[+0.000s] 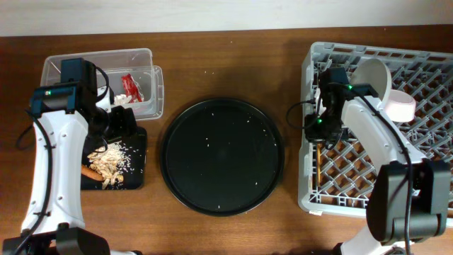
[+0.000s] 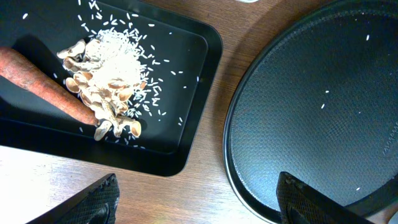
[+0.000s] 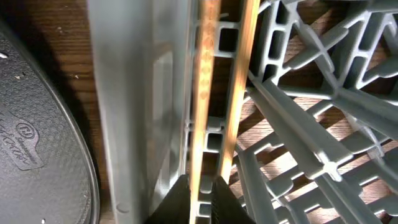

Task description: Sort waste into correct bins and load items into the dishwasher rack

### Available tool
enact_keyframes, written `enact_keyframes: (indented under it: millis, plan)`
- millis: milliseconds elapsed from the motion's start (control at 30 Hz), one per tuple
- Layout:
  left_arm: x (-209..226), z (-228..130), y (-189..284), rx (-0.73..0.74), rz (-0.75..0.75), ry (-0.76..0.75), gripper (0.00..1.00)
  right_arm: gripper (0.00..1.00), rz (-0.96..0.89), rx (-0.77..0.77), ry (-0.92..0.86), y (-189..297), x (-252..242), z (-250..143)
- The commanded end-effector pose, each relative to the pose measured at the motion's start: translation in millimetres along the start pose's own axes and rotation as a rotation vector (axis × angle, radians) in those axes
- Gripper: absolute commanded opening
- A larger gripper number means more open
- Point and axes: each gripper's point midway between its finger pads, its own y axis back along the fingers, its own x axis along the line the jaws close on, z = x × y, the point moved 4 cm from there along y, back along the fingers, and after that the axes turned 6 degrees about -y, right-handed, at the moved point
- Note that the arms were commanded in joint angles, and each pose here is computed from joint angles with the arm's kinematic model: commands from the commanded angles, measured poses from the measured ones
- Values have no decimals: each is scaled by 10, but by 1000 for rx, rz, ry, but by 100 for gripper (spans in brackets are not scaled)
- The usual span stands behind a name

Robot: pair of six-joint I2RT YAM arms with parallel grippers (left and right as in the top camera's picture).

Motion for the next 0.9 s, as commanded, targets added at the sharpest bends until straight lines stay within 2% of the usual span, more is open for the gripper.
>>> enact_keyframes:
  millis: [0, 67, 100, 133, 167, 200, 233, 300, 333, 400, 433, 500, 567, 600, 700, 767, 867]
  plan:
    - [3, 2, 42, -11, -4, -2, 80, 31, 21, 9, 19, 42, 62, -35]
    - [1, 5, 42, -13, -4, -3, 81, 35, 42, -84, 24, 423, 98, 70]
    - [-13, 35, 42, -27, -9, -29, 80, 40, 54, -138, 38, 609, 120, 134]
    - [-114, 108, 42, -66, -32, -122, 81, 60, 71, -243, 84, 951, 164, 289]
    - [-210, 157, 42, -94, -41, -186, 82, 68, 75, -274, 95, 1056, 181, 345]
    - [-352, 198, 41, -124, -47, -273, 91, 72, 79, -296, 120, 1211, 194, 371]
    - [-359, 154, 35, -103, -49, -274, 92, 69, 75, -274, 117, 1245, 181, 313]
    - [-317, -41, 25, -6, -45, -264, 91, 69, 75, -252, 83, 1371, 124, 131]
    - [-298, -158, 28, 51, -43, -259, 91, 70, 75, -271, 66, 1484, 56, 58]
    - [-284, -262, 61, 77, -43, -256, 92, 70, 84, -333, 20, 1680, -129, -115]
    - [-278, -316, 108, 50, -44, -258, 92, 70, 87, -387, 6, 1754, -211, -253]
    - [-258, -498, 262, -127, -49, -273, 97, 74, 103, -515, 12, 1767, -261, -544]
    - [-236, -689, 397, -291, -54, -282, 99, 87, 116, -601, 16, 1722, -299, -775]
    - [-216, -831, 463, -389, -56, -289, 99, 98, 121, -634, 17, 1679, -323, -926]
    - [-154, -1226, 474, -581, -66, -287, 99, 98, 127, -716, 18, 1592, -393, -1300]
    - [-137, -1375, 490, -643, -79, -273, 99, 98, 135, -769, 20, 1660, -413, -1446]
    - [-131, -1401, 491, -641, -78, -274, 99, 98, 135, -760, 19, 1648, -416, -1464]
